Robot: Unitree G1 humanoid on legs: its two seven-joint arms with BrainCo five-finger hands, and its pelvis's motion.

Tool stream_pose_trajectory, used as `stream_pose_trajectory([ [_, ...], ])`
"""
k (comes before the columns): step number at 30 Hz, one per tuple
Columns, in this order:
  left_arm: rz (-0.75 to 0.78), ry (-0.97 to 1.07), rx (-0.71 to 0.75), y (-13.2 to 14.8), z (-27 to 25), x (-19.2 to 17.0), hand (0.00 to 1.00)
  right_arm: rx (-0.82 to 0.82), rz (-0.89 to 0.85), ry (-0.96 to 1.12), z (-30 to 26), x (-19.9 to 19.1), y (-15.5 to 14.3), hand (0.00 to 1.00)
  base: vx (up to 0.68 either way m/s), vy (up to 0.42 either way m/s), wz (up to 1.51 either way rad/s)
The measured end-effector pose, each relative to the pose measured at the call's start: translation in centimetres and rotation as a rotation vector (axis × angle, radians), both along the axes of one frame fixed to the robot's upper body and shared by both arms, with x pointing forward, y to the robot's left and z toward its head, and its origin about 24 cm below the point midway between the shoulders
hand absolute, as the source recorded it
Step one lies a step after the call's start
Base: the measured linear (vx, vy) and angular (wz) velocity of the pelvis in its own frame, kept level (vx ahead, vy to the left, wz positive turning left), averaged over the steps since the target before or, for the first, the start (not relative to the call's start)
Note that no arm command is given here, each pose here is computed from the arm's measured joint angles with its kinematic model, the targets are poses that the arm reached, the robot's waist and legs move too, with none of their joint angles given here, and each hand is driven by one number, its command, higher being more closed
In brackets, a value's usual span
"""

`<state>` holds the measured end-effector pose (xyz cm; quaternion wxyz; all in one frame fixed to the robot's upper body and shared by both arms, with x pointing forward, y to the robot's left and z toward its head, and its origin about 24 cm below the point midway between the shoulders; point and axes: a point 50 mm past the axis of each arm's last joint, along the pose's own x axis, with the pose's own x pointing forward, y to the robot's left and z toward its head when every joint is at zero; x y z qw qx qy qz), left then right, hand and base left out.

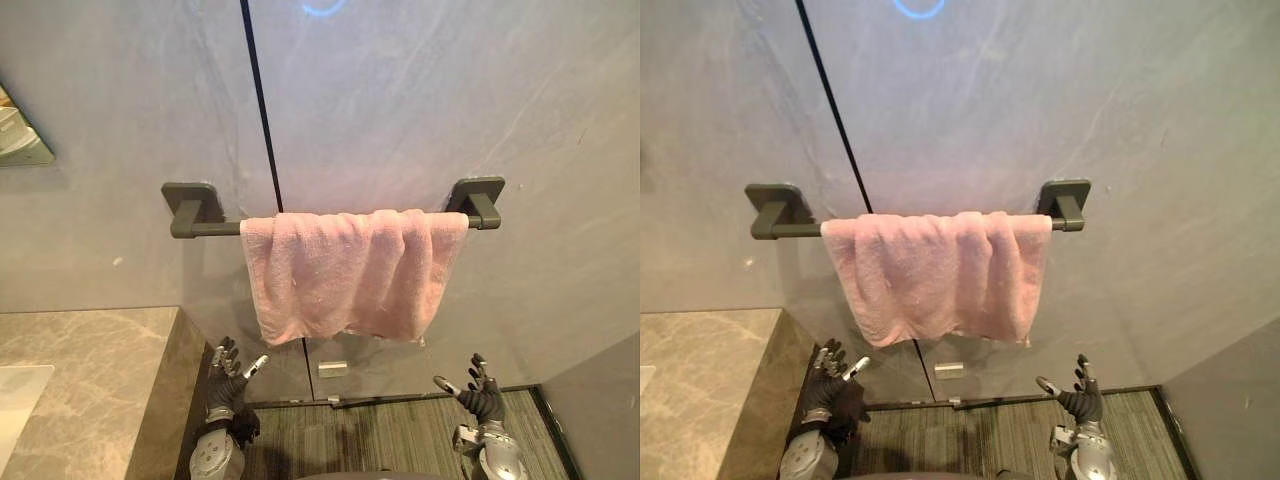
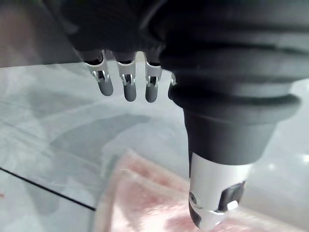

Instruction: Organize washtable

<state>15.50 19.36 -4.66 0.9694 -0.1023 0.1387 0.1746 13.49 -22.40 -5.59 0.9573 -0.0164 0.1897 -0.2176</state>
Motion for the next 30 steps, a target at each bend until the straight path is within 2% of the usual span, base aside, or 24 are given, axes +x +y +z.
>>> stream_pose_trajectory([
  [5, 0.088, -0.141, 0.041, 1.9, 3.4, 0.1, 0.0, -0.096, -0.08, -0.15, 4.0, 0.2, -2.1, 0.0, 0.0, -0.002, 0.02],
  [9, 0.166, -0.319, 0.088, 3.5, 7.7, 0.1, 0.0, -0.198, -0.151, -0.349, 8.9, 0.6, -3.4, 0.0, 0.0, 0.0, 0.0],
  [15, 0.18, -0.661, 0.146, 3.2, 14.9, -0.1, 0.0, -0.322, -0.169, -0.769, 17.5, 1.1, -2.5, 0.0, 0.01, -0.014, -0.01],
  [18, 0.177, -0.774, 0.149, 3.0, 16.9, -0.2, 0.0, -0.36, -0.17, -0.947, 20.3, 1.4, -2.1, 0.0, -0.01, -0.014, -0.03],
  [20, 0.178, -0.876, 0.116, 2.8, 18.4, -0.3, 0.0, -0.328, -0.148, -1.083, 21.8, 1.9, -1.6, 0.0, -0.05, -0.025, -0.06],
  [23, 0.136, -1.007, 0.056, 2.5, 20.2, -0.6, 0.0, -0.202, -0.022, -1.262, 23.6, 2.6, 0.0, 0.0, -0.05, -0.02, -0.03],
  [28, -0.118, -1.142, -0.084, -0.3, 22.0, 0.2, 0.0, 0.038, 0.364, -1.419, 25.4, 4.2, 4.4, 0.0, -0.02, -0.003, -0.01],
  [30, -0.295, -1.178, -0.207, -2.5, 22.3, 0.9, 0.0, 0.23, 0.567, -1.446, 25.6, 4.5, 6.7, 0.0, -0.02, -0.005, -0.08],
])
